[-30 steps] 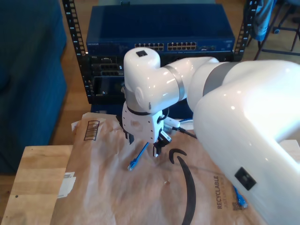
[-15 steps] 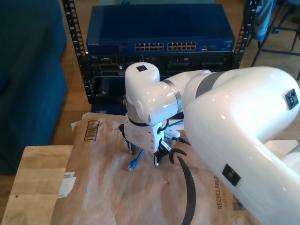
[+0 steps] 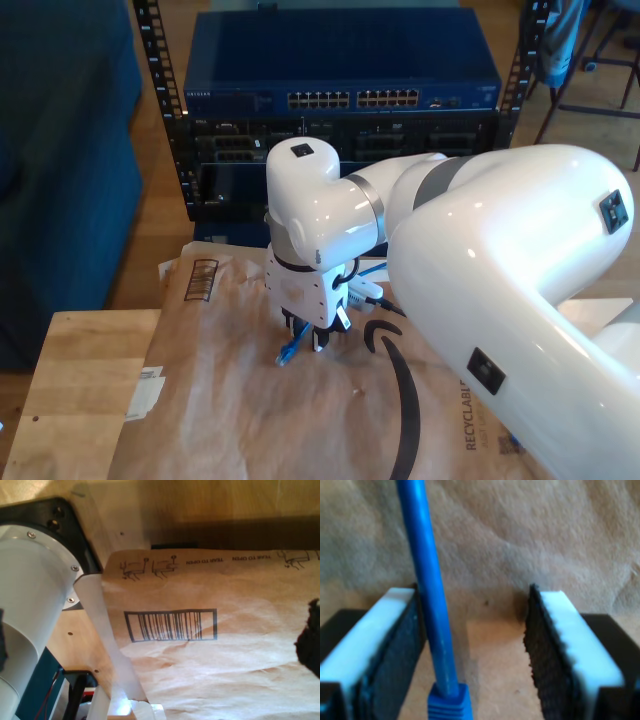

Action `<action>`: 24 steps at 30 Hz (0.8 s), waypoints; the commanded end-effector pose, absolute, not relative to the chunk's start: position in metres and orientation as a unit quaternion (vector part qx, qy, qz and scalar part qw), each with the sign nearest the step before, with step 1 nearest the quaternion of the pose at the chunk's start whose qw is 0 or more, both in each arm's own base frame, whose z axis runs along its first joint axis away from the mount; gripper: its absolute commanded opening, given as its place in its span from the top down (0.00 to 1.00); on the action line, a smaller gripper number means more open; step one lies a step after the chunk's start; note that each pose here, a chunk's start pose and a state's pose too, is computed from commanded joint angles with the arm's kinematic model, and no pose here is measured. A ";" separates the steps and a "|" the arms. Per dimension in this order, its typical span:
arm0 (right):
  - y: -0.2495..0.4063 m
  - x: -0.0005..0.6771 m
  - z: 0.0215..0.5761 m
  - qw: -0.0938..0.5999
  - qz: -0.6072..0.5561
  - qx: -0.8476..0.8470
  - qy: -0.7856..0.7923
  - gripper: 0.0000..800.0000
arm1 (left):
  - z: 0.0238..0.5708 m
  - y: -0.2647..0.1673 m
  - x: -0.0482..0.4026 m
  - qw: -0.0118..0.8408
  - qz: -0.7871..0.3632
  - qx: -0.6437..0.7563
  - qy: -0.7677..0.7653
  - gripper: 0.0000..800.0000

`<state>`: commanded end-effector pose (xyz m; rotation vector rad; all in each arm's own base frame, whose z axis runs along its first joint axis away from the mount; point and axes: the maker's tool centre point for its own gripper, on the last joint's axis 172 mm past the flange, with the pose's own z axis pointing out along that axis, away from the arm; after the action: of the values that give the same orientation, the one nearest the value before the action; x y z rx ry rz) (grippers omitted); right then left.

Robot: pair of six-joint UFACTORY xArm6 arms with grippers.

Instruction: Grab the cable and plug it in

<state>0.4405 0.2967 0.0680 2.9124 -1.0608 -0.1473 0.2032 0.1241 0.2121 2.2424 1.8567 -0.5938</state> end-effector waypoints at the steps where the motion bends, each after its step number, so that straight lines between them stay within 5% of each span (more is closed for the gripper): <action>1: 0.297 0.441 0.069 0.018 -0.047 0.938 -0.342 0.62 | 0.212 0.124 0.203 0.085 -0.200 0.752 0.623 0.00; 5: 0.296 0.441 0.071 0.018 -0.047 0.938 -0.343 0.65 | 0.211 0.124 0.203 0.085 -0.201 0.751 0.622 0.00; 14: 0.299 0.439 0.079 0.009 -0.052 0.935 -0.350 0.95 | 0.211 0.124 0.203 0.085 -0.201 0.751 0.622 0.00; 24: 0.308 0.412 0.124 -0.006 -0.103 0.888 -0.449 0.99 | 0.216 0.113 0.213 0.111 -0.201 0.746 0.625 0.00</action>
<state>0.4117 0.3075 0.1243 2.7991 -1.4155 -0.3241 0.2126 0.1132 0.2156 2.1913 1.8346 -0.5909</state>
